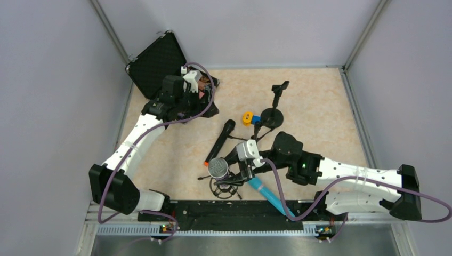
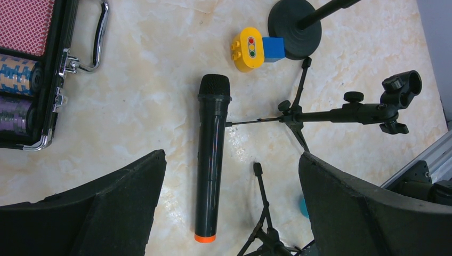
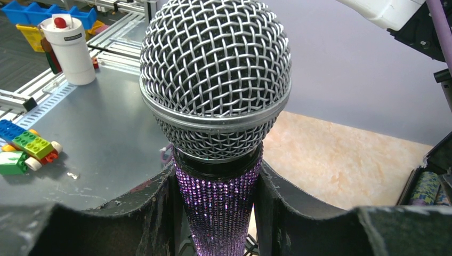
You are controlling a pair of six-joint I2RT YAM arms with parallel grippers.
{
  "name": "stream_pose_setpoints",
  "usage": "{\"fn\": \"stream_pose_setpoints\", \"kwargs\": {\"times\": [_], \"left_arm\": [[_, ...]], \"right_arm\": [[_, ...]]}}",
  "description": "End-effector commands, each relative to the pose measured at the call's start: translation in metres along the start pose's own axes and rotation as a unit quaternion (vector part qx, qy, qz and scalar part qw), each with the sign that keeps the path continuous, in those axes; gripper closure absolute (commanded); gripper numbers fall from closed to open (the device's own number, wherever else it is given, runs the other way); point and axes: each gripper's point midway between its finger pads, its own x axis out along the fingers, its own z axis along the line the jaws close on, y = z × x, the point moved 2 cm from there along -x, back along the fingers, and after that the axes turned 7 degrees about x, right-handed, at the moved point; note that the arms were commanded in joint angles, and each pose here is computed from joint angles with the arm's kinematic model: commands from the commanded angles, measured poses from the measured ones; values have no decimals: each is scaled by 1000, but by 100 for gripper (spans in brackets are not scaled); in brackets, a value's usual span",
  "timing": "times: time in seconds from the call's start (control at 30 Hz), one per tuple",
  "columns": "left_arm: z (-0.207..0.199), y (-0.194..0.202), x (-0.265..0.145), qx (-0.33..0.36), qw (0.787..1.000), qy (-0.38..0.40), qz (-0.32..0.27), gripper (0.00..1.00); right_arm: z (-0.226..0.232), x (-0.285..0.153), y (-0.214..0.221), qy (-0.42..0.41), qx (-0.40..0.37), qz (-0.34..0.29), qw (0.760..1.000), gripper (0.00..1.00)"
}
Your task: Attach the microphones to the stand
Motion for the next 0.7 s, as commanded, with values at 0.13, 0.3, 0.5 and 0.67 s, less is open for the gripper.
{"fn": "stream_pose_setpoints", "kwargs": {"times": [0.13, 0.3, 0.5, 0.67], "left_arm": [[-3, -7, -2, 10, 1000, 7, -12, 1], [-2, -8, -3, 12, 1000, 3, -14, 1], [-1, -7, 0, 11, 1000, 6, -8, 1], [0, -6, 0, 11, 1000, 3, -7, 1]], "right_arm": [[2, 7, 12, 7, -12, 23, 1000, 100], [7, 8, 16, -1, -11, 25, 1000, 100], [10, 9, 15, 2, -24, 16, 1000, 100], [13, 9, 7, 5, -51, -11, 999, 100]]}}
